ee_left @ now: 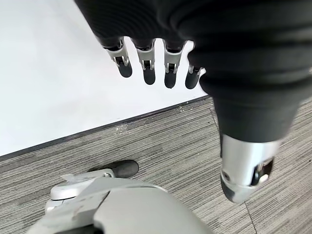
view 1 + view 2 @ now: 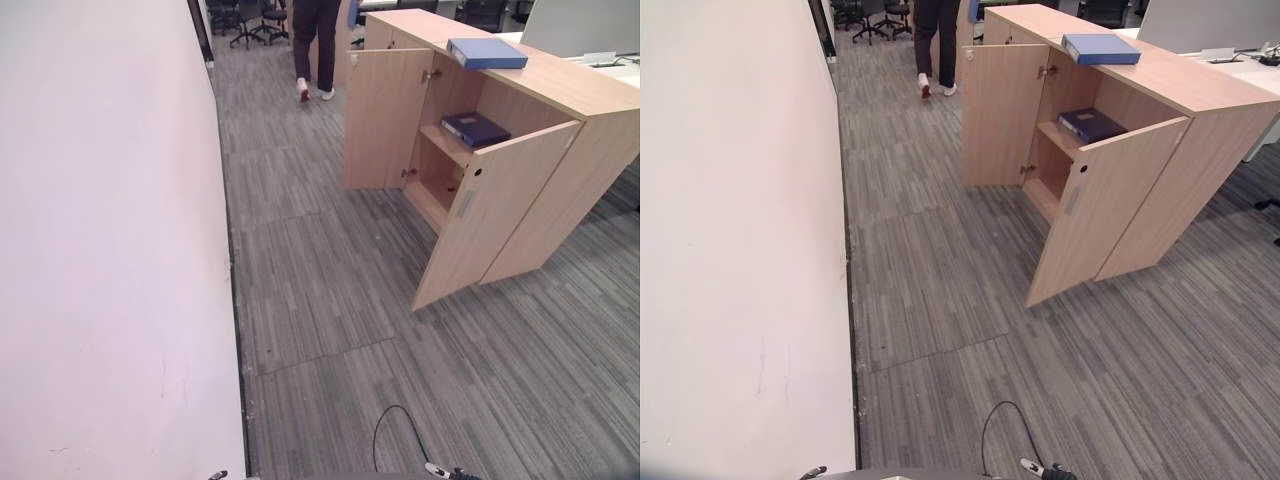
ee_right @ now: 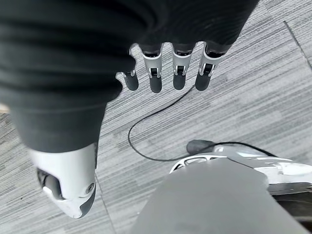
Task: Put the empty folder in the office cabinet
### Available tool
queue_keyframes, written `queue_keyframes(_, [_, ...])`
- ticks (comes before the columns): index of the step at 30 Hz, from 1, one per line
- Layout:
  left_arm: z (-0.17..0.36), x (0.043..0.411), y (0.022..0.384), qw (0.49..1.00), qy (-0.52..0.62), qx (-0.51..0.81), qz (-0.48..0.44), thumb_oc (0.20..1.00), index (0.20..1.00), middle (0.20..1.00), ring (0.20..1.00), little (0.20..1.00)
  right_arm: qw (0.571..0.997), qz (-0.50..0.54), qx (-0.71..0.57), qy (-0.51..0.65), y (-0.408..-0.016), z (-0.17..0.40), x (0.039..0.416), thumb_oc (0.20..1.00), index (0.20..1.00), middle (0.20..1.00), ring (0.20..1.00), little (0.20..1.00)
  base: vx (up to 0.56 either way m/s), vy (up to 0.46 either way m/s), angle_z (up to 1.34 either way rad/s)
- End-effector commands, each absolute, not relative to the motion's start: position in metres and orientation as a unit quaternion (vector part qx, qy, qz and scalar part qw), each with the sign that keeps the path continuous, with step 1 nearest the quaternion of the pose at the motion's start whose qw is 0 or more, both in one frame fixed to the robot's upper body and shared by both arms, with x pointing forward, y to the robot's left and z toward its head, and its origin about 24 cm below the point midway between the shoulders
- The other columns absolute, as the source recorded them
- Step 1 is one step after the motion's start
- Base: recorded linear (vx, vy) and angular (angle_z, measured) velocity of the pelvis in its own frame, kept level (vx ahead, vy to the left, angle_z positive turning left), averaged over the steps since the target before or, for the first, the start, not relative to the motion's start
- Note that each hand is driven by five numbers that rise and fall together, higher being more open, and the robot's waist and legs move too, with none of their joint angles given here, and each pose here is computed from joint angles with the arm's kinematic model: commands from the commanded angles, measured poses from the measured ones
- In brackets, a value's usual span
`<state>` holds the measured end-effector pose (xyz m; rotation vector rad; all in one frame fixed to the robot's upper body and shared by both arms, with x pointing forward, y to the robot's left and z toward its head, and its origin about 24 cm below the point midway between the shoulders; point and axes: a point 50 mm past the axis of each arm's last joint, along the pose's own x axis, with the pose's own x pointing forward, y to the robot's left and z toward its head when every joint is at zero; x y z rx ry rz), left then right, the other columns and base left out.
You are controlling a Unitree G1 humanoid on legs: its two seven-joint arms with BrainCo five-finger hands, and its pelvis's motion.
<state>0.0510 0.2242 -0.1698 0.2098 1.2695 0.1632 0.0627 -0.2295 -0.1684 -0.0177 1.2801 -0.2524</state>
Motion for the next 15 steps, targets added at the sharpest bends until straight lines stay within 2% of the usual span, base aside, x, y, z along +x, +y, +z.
queue_keyframes(1, [-0.1697, 0.0602, 0.2229, 0.799, 0.588, 0.098, 0.077, 1.0, 1.0, 1.0, 1.0, 1.0, 0.794, -0.107, -0.006, 0.598, -0.2203, -0.1699, 0.071, 1.0, 1.0, 1.0, 1.0, 1.0, 0.0, 0.0, 0.0])
queue_keyframes(15, [-0.1701, 0.0568, 0.224, 0.795, 0.593, 0.101, 0.083, 1.0, 1.0, 1.0, 1.0, 1.0, 0.792, -0.104, -0.014, 0.602, -0.2204, -0.1702, 0.0693, 1.0, 1.0, 1.0, 1.0, 1.0, 0.0, 0.0, 0.0])
